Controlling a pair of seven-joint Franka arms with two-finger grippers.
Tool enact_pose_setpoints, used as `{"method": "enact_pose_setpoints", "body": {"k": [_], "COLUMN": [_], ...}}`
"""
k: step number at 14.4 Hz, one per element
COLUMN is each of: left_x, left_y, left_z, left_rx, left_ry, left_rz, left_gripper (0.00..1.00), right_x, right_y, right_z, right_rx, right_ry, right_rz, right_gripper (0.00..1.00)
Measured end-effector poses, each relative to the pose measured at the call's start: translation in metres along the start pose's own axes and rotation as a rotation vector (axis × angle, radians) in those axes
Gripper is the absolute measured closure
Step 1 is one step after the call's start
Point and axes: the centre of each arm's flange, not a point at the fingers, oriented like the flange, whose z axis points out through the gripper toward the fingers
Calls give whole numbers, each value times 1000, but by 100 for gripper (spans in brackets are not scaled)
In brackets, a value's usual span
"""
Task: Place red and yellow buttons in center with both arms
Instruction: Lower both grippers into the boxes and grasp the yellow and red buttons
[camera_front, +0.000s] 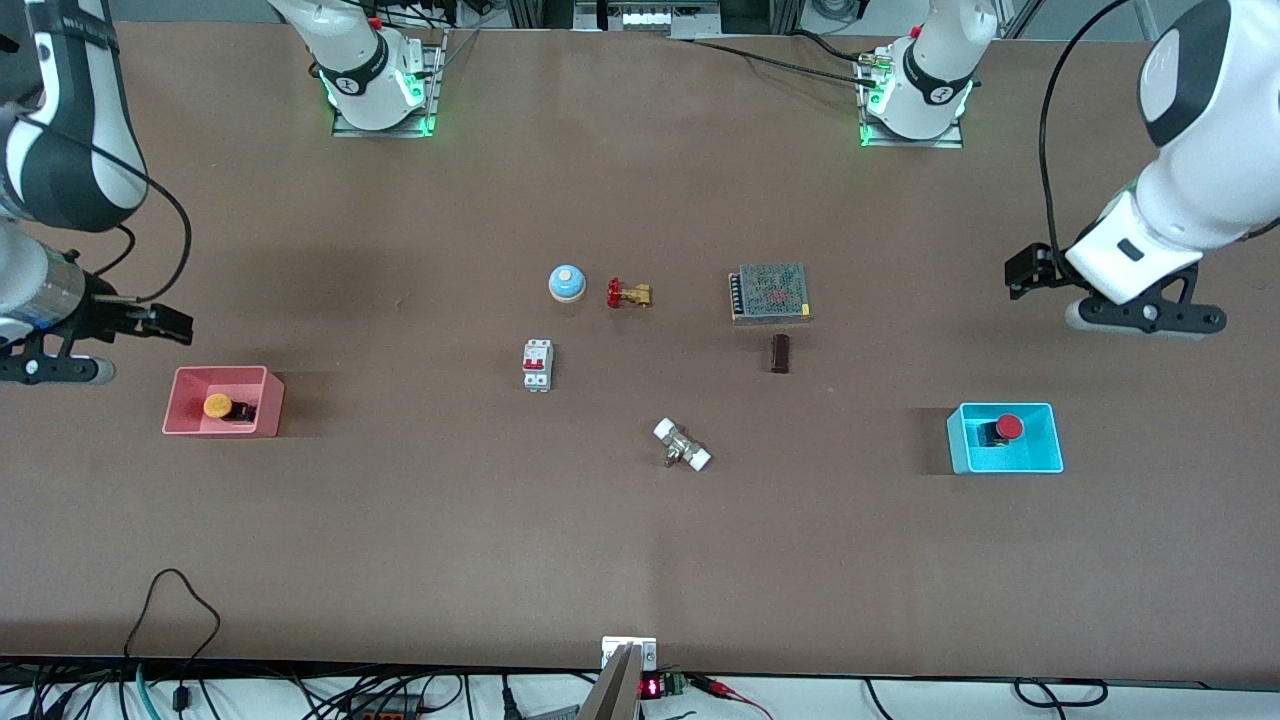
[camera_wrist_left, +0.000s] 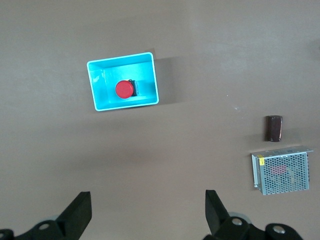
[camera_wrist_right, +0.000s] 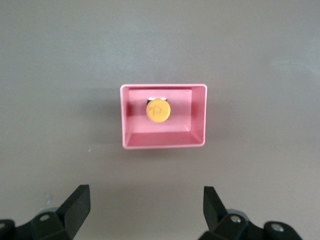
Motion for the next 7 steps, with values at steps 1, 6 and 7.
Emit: {"method": "enact_pose_setpoints", "body": {"k": [1, 6, 7], "left_x": [11, 88, 97], "left_y": [-6, -69, -78], "left_z": [7, 96, 121], "left_rx": [-3, -28, -33], "left_ry": [-1, -77, -88], "left_rz": [-11, -104, -115], "left_gripper": [0, 0, 0], "right_x": [3, 22, 24], "right_y": [4, 21, 21], "right_z": [17, 88, 98], "right_rx": [3, 17, 20], "right_ry": [19, 79, 84], "right_rz": [-6, -33, -39], "right_gripper": [0, 0, 0]}}
